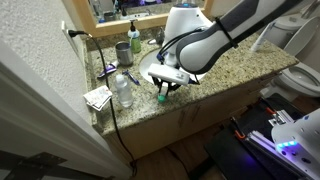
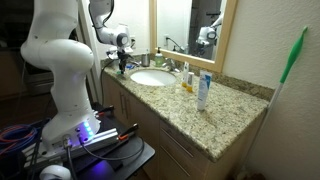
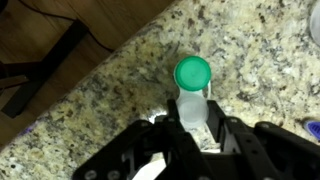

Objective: Open the lens case

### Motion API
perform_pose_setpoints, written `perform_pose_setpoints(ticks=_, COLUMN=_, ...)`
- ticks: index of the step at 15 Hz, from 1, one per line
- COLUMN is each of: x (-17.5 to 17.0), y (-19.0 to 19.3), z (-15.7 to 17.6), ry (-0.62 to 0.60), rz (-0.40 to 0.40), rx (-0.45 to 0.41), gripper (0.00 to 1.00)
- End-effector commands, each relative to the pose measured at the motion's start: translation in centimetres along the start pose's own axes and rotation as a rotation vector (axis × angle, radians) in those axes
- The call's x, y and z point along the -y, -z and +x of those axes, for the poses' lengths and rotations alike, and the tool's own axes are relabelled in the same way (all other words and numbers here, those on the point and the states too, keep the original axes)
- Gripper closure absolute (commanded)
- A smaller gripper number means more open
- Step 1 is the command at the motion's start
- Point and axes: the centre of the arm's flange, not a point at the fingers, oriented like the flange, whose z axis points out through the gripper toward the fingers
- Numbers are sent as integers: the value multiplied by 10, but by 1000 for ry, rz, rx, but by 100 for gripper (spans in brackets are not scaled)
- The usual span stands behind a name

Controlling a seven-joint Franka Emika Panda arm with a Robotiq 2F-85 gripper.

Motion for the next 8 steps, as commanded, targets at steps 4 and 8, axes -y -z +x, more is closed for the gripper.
perform_pose_setpoints(ticks=4, x=-1, y=8, z=-1, ry=-9, rz=-20, rx=-35, gripper=86)
perform_pose_setpoints(ticks=8, x=-2, y=-9, z=4, ry=-27, rz=-48, rx=-36, gripper=91)
